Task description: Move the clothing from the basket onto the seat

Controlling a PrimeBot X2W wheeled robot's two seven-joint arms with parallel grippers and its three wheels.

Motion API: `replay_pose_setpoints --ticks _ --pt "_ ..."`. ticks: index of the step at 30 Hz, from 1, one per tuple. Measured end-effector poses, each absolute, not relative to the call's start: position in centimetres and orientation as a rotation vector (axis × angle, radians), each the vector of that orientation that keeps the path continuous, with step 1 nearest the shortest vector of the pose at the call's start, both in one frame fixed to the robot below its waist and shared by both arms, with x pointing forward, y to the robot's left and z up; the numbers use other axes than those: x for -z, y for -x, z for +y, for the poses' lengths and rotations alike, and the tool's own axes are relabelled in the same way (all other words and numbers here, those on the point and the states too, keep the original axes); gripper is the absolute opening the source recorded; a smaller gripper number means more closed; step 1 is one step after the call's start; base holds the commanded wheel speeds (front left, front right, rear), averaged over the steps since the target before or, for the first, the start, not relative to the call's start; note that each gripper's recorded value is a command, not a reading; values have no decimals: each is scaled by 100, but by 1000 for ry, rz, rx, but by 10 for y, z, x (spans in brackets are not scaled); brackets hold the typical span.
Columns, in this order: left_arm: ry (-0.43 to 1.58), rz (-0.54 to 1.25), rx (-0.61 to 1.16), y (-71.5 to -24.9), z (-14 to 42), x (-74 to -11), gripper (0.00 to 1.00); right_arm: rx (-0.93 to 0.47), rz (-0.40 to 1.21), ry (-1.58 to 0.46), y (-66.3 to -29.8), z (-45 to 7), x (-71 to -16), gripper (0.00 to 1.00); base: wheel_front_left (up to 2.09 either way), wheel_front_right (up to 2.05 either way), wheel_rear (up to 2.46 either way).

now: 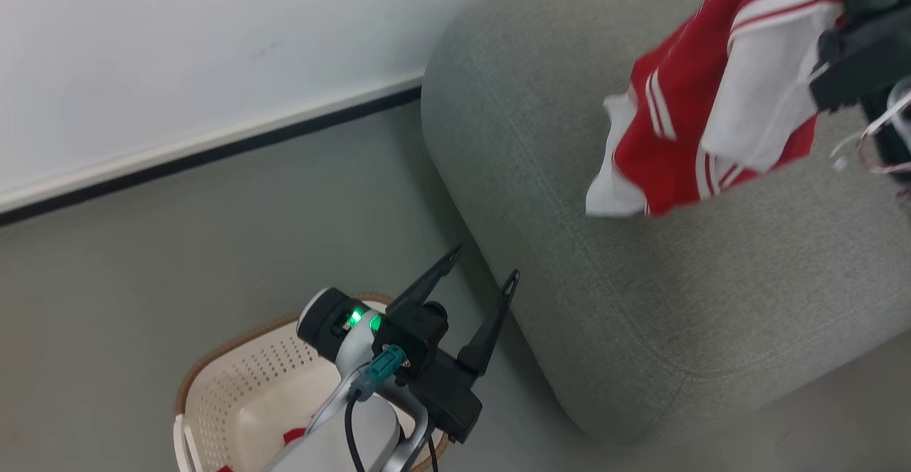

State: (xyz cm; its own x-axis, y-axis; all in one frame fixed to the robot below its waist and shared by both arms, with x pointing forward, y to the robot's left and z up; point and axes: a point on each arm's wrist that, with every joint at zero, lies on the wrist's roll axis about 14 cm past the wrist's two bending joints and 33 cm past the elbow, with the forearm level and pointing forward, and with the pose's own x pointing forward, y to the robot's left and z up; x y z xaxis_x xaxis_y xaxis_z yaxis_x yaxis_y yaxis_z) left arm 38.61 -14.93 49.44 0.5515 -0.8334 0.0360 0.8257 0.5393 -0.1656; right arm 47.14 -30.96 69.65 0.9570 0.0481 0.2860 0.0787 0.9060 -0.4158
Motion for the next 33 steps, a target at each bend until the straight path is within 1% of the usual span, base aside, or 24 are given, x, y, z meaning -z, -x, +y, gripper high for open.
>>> replay_pose_setpoints --ticks 3,8,9,17,21,27,33 --pt "174 28 981 -398 -146 -494 100 30 -299 463 -490 -316 -708 0 0 0 0" --pt "186 -1 969 -417 -139 -492 100 94 -289 480 -517 -341 -723 0 0 0 0" --pt "181 -6 957 -425 -135 -488 100 116 -283 478 -528 -350 -725 0 0 0 0" --pt "158 -6 933 -451 -120 -468 100 184 -244 452 -562 -377 -713 0 0 0 0" --pt "152 -1 915 -467 -114 -456 100 195 -189 431 -583 -382 -680 0 0 0 0" --pt "139 17 916 -481 -112 -433 100 185 -76 381 -609 -375 -607 0 0 0 0" --pt "151 45 939 -484 -119 -413 100 179 92 341 -611 -373 -522 0 0 0 0"
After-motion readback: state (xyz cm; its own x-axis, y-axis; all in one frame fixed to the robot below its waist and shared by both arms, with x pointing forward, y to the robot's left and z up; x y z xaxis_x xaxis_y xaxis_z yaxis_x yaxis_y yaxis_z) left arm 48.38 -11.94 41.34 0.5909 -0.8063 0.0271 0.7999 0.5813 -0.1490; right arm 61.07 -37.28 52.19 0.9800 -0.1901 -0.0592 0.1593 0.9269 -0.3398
